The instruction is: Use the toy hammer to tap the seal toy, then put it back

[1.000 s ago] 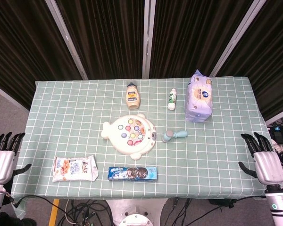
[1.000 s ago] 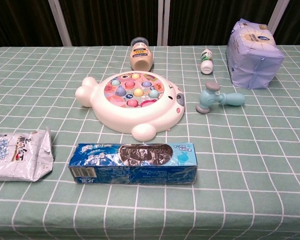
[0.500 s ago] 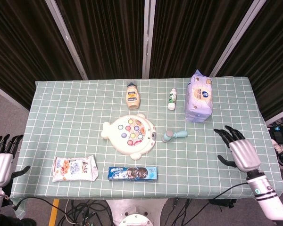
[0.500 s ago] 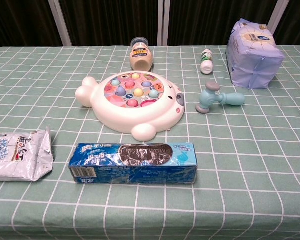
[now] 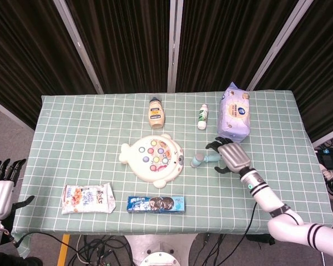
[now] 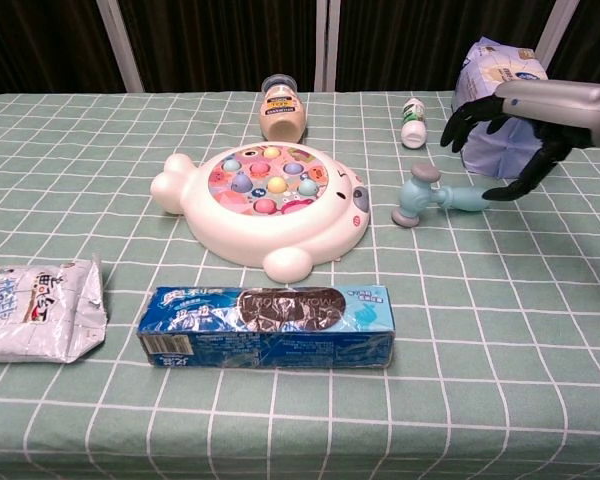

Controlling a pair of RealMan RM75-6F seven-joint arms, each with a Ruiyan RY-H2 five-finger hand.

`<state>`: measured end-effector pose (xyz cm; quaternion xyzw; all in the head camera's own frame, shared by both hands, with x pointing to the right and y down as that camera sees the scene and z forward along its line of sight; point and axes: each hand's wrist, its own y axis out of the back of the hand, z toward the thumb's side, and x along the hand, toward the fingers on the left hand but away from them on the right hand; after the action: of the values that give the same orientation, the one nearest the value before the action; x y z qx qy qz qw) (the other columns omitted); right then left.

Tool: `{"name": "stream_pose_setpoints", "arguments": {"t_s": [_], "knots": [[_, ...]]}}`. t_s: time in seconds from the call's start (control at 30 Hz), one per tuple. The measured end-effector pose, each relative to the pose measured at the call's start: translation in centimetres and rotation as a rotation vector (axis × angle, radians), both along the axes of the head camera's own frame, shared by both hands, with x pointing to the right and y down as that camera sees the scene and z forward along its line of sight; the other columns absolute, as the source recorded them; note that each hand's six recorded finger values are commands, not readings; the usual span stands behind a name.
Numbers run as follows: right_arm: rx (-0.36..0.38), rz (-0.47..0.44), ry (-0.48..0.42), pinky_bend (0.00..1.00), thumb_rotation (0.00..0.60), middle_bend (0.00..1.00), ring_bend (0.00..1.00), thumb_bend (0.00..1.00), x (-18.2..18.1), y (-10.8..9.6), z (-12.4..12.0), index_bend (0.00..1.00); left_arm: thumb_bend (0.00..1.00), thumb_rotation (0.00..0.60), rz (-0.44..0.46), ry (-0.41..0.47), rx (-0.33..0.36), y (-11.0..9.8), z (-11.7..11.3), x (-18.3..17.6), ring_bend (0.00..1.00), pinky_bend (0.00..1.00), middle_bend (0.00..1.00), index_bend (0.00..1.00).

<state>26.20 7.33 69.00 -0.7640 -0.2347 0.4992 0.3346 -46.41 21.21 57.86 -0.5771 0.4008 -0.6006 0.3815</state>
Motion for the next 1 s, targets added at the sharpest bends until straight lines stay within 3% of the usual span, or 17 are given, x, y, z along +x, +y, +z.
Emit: {"name": "stream_pose_setpoints", "arguments": {"t_s": [0.23,1.0], "knots": [[-0.043,-0.002,-0.002,0.28,0.6,0.36,0.21,0.13,-1.9,-0.1,3.1,0.37,0.01,0.6,-0.004,-0.003,-0.009,0.1,0.2,0.0,0.02,0.0,0.13,0.1],[-0.059,0.045,-0.055,0.39,0.6,0.45,0.31,0.23,-1.7,-0.3,4.7,0.47,0.01,0.6,-0.006,-0.011,-0.015,0.1,0.2,-0.3,0.02,0.0,0.13,0.1]]}}
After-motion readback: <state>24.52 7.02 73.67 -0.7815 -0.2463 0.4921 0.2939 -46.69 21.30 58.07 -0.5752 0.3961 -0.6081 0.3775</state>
